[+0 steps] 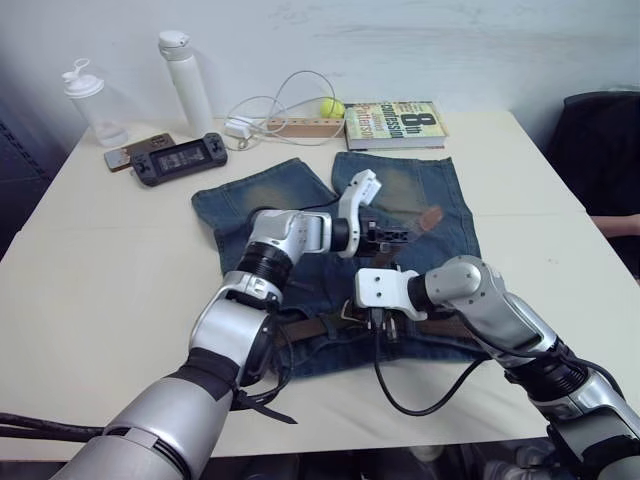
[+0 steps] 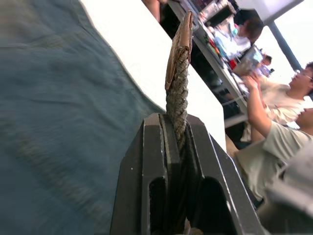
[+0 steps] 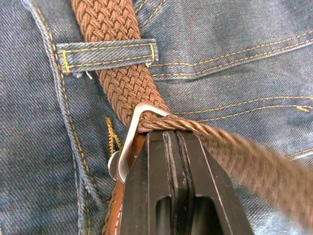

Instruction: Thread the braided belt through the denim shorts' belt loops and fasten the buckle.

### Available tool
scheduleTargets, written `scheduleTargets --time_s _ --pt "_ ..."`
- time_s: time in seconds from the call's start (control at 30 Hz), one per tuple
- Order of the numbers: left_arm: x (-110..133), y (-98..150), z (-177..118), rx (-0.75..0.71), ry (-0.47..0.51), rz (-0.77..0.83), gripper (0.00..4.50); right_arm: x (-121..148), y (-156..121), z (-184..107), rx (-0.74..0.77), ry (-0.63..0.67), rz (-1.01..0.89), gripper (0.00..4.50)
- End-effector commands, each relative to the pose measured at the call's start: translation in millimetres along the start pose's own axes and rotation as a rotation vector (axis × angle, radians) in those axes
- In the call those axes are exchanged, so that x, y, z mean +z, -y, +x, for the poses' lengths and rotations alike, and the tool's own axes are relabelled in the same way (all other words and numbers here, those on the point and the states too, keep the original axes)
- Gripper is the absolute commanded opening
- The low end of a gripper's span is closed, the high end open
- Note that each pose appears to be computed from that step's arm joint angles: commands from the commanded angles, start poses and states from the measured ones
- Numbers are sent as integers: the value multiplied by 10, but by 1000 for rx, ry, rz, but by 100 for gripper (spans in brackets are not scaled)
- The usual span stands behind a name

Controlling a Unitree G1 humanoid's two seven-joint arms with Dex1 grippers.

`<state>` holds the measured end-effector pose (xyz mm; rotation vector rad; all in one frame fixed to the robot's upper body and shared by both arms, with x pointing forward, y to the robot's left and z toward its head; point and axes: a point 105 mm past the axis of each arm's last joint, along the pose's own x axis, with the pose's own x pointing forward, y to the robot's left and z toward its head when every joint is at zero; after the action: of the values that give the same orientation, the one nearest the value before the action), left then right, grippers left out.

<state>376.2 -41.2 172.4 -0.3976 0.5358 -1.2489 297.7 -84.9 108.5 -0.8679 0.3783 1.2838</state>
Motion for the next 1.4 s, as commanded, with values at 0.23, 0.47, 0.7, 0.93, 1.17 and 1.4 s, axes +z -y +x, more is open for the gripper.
scheduleTargets --time_s 0.23,0.47,0.7,0.93,1.17,1.4 --pt "262 351 -329 58 132 280 0 183 -36 -658 77 259 480 11" --pt "130 479 -385 48 64 518 0 214 113 -947 -43 298 513 11" --pt "-94 453 -306 46 -33 725 0 262 105 -1009 -95 308 491 11" --pt "-205 477 -303 1 -69 913 0 227 0 -1023 -105 246 437 11" --pt "-343 365 -416 -32 -155 1077 0 168 43 -1124 -207 205 399 11" --pt "-313 264 -490 -7 -154 1121 0 202 199 -1267 -369 164 222 11"
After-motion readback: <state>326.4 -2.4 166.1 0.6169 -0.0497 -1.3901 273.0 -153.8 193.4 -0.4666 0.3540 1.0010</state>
